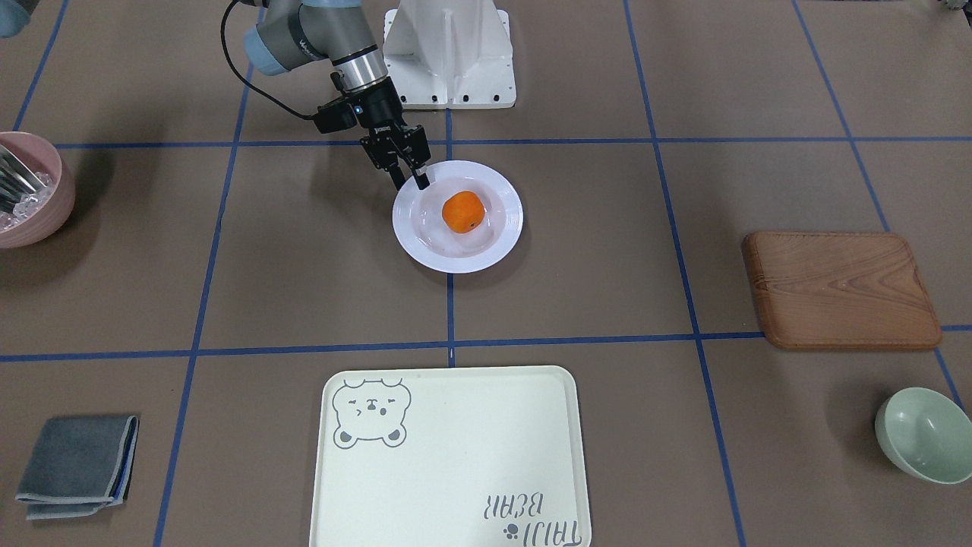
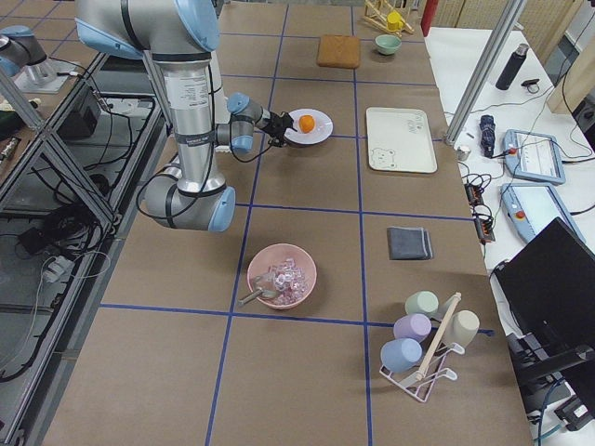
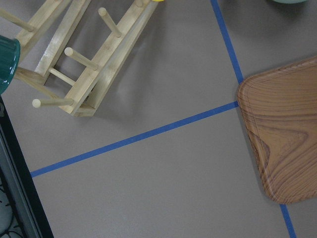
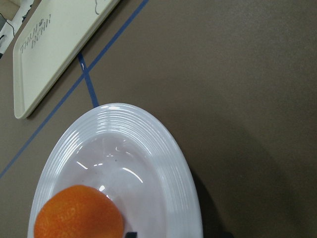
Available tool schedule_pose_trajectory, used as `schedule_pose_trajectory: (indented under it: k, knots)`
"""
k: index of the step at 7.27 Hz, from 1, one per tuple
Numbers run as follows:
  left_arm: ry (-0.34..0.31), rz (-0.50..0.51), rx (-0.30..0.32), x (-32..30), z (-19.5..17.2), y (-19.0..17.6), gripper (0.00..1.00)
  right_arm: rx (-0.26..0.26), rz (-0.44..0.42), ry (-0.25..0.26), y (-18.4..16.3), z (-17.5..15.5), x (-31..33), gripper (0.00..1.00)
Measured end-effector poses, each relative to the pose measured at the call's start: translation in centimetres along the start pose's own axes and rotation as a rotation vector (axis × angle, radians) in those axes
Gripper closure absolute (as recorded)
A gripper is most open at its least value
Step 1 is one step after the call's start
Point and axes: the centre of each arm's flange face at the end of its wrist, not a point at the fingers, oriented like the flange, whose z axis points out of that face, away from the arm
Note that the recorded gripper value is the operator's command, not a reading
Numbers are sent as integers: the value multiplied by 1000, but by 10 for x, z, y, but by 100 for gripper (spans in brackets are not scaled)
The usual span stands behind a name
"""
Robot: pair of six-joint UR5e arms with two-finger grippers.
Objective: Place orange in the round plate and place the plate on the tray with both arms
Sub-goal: 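Lift the plate with the right gripper and carry it onto the cream tray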
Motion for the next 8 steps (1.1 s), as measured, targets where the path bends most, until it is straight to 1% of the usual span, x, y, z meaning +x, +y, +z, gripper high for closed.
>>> schedule_pose_trajectory:
  k: [1, 5, 6, 8]
  knots:
    - [0, 0, 0, 0, 0, 0, 1, 7, 2, -1, -2, 5, -3, 100]
    - [-2, 4, 3, 1, -2, -4, 1, 12, 17, -13, -4, 7, -11, 100]
    - [-3, 5, 4, 1, -3, -5, 1, 11, 42, -25, -7, 4, -17, 100]
    - [-5, 9, 8, 3, -6, -7, 1, 23, 123, -54, -17, -2, -29, 100]
